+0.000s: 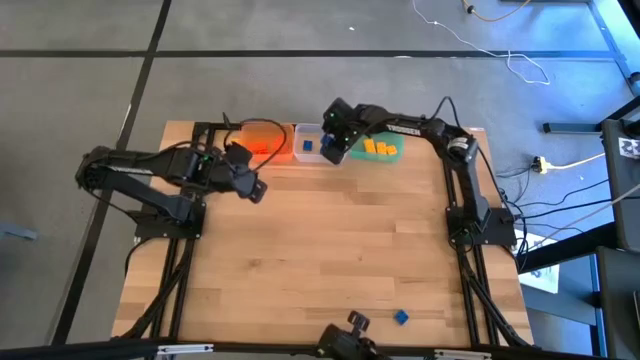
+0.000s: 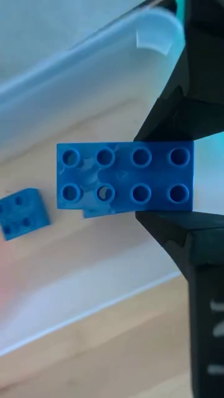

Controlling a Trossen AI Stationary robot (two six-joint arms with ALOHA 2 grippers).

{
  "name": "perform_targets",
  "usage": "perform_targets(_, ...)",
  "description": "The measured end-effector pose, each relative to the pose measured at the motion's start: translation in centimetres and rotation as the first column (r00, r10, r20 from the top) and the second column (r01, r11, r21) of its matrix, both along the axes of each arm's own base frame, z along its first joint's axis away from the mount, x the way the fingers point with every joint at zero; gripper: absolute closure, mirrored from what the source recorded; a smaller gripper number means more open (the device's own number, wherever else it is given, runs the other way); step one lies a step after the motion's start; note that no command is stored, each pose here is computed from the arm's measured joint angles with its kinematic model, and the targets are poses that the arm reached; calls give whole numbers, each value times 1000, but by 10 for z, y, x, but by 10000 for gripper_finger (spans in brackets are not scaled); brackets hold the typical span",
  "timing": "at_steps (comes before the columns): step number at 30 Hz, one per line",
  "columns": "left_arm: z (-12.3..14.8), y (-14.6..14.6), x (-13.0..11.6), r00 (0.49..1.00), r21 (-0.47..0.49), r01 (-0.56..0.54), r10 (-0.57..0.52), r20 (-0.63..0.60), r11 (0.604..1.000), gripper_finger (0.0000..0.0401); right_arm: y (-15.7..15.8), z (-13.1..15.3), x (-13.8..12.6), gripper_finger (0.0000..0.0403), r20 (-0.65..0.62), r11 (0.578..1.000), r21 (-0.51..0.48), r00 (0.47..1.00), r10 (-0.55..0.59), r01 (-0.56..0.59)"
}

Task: Sort & place blocks by color
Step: Put the blue game piece into the transparent bin, then put the yellow game piece into the green bin

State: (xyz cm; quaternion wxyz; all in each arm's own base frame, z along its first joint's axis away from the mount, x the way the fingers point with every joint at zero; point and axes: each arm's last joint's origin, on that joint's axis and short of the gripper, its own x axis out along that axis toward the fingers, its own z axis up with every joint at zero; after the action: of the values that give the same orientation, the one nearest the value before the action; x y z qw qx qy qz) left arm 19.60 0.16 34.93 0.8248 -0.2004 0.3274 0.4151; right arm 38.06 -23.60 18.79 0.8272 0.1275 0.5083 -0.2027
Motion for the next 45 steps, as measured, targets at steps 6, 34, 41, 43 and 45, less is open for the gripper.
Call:
perform_targets(6, -1, 22, 0, 992, -7, -125, 125, 3, 992, 244, -4, -13, -1, 262, -44, 999, 5, 998, 37, -36)
perform_targets(34, -71, 196, -16, 714, -142, -681, 610, -342, 718, 244, 13, 85, -28, 120, 153, 997, -47, 987, -51, 59)
perform_targets(41, -107, 241, -33, 633, -161, -751, 629, -451, 641, 244, 27, 129, -40, 120, 282, 991, -116, 959, -24, 59)
perform_targets(43, -117, 252, -34, 648, -201, -741, 604, -464, 641, 244, 31, 138, -42, 120, 312, 989, -134, 950, -13, 57)
perform_targets(45, -128, 262, -34, 687, -262, -711, 568, -454, 652, 244, 34, 144, -41, 120, 338, 987, -150, 941, 1, 53)
